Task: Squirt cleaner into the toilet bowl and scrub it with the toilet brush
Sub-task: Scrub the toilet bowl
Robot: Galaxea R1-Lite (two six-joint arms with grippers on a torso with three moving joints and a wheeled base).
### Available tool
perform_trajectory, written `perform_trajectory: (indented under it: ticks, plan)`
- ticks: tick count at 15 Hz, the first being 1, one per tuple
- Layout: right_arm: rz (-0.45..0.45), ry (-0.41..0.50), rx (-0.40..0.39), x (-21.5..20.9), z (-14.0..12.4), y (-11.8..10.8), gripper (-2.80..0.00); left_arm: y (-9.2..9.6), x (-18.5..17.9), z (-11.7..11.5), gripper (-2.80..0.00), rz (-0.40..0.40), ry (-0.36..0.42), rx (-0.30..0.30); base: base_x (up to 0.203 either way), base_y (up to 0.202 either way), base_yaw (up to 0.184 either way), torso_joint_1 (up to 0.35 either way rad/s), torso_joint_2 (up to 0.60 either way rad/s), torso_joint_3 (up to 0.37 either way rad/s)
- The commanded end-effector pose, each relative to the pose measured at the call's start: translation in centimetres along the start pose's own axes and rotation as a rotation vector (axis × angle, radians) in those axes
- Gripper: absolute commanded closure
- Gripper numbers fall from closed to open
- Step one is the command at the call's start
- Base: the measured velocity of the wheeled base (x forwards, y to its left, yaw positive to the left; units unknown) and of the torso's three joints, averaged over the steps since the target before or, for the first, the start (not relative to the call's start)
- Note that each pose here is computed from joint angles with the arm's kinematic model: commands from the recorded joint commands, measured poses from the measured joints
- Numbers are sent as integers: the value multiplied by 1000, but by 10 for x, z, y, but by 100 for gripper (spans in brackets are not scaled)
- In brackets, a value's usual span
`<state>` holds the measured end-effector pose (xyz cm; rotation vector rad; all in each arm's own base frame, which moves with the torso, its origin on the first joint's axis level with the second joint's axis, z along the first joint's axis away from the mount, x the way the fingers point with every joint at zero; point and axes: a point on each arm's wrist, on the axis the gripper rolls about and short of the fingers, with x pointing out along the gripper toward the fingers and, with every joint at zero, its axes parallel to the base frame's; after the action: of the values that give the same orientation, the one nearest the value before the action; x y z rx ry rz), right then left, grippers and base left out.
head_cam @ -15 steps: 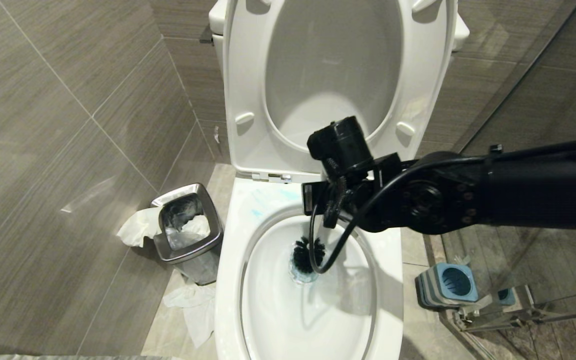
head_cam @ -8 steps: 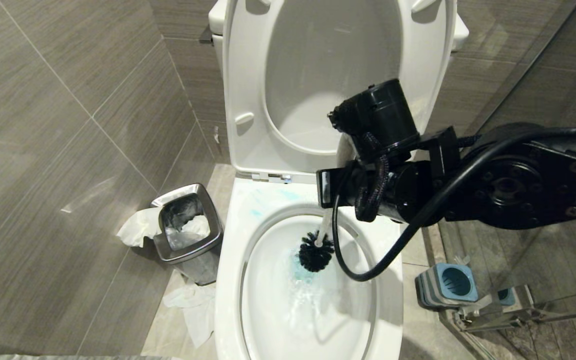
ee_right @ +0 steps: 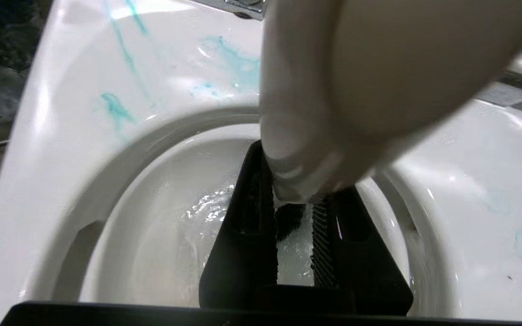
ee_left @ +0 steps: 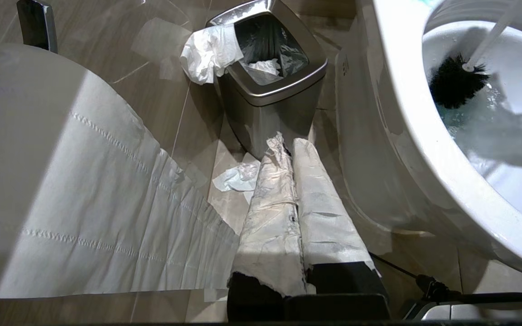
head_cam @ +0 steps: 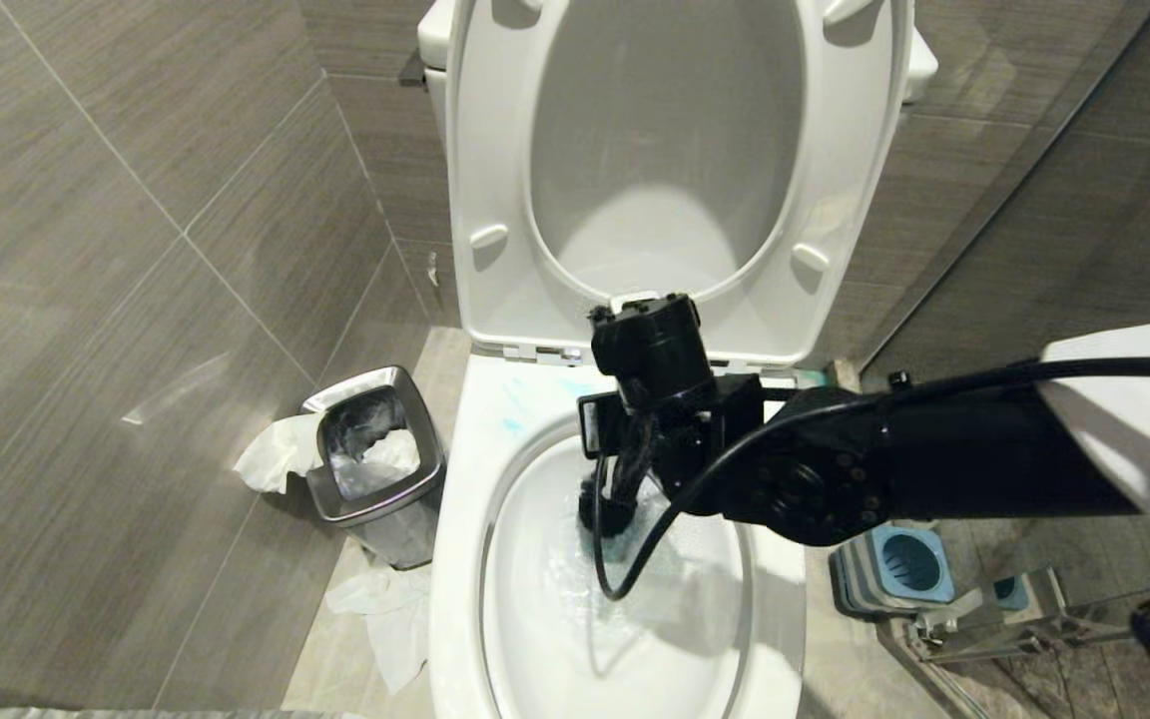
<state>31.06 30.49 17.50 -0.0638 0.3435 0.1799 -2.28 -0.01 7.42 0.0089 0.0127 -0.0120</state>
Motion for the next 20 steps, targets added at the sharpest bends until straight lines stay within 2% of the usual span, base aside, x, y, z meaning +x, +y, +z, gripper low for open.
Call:
perform_trajectory:
  ticks: [1, 4, 6, 9, 11, 15, 20]
  plan:
    - [-12, -19, -64, 18, -27, 6, 0, 0, 0, 0, 0, 0, 1, 0, 0, 0, 0, 0, 0, 0]
    - [-11, -40, -109, 14, -38, 1, 0, 0, 0, 0, 0, 0, 1, 0, 0, 0, 0, 0, 0, 0]
    - [-1, -89, -81, -5, -18, -4, 0, 0, 0, 0, 0, 0, 1, 0, 0, 0, 0, 0, 0, 0]
    - [19, -185, -29, -51, 29, -20, 0, 0, 0, 0, 0, 0, 1, 0, 0, 0, 0, 0, 0, 0]
    - [18, -210, -16, -77, 43, -29, 0, 0, 0, 0, 0, 0, 1, 0, 0, 0, 0, 0, 0, 0]
    - [19, -176, -35, -77, 31, -28, 0, 0, 0, 0, 0, 0, 1, 0, 0, 0, 0, 0, 0, 0]
    - [24, -98, -72, -50, 0, -10, 0, 0, 0, 0, 0, 0, 1, 0, 0, 0, 0, 0, 0, 0]
